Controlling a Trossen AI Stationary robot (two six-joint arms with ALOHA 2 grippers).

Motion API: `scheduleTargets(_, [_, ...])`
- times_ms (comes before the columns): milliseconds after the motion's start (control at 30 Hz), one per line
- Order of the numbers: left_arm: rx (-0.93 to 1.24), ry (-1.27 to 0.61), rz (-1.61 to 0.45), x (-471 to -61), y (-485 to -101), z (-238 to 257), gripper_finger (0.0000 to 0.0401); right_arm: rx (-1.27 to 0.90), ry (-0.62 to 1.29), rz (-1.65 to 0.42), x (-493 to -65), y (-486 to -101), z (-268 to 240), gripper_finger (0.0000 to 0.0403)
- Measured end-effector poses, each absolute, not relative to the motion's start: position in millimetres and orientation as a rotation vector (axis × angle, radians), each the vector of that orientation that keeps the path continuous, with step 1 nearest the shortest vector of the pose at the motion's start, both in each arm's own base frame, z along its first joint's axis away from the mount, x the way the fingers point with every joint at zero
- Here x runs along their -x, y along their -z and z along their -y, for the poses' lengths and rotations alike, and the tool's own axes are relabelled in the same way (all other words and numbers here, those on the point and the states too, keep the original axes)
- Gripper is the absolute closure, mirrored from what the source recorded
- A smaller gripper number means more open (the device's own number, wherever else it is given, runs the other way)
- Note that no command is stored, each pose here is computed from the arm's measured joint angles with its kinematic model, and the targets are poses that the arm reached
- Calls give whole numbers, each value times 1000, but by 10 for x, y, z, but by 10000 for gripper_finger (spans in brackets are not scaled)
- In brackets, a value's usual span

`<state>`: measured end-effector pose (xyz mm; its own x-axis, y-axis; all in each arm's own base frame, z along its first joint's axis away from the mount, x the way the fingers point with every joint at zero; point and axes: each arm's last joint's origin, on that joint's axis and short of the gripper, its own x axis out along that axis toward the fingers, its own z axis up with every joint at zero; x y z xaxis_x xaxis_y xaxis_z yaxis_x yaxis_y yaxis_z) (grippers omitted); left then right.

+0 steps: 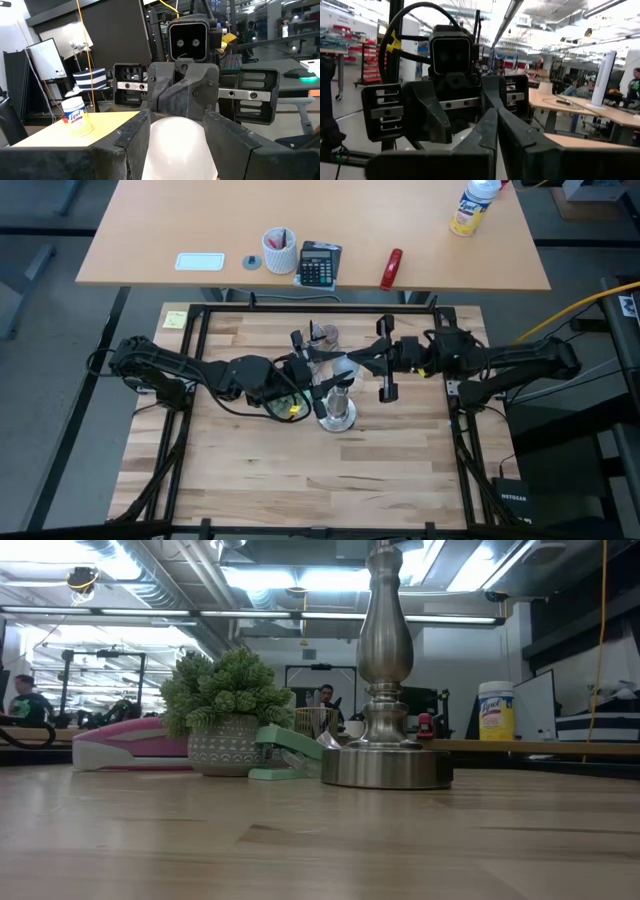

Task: Screw lightbulb
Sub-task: Insert the lightbulb into the lamp

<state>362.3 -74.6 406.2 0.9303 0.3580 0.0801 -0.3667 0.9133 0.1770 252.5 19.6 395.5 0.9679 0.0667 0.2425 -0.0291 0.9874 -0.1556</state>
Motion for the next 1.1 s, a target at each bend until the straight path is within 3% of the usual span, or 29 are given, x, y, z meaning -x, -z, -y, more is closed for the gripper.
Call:
scheduleTargets(433, [-191, -372, 47, -3622, -4063, 752, 226, 155, -88, 124, -2501, -4080, -204, 386])
scheduleTargets(1100, [-205, -379, 83, -3623, -4097, 752, 226, 155, -81, 99, -2505, -4054, -201, 386])
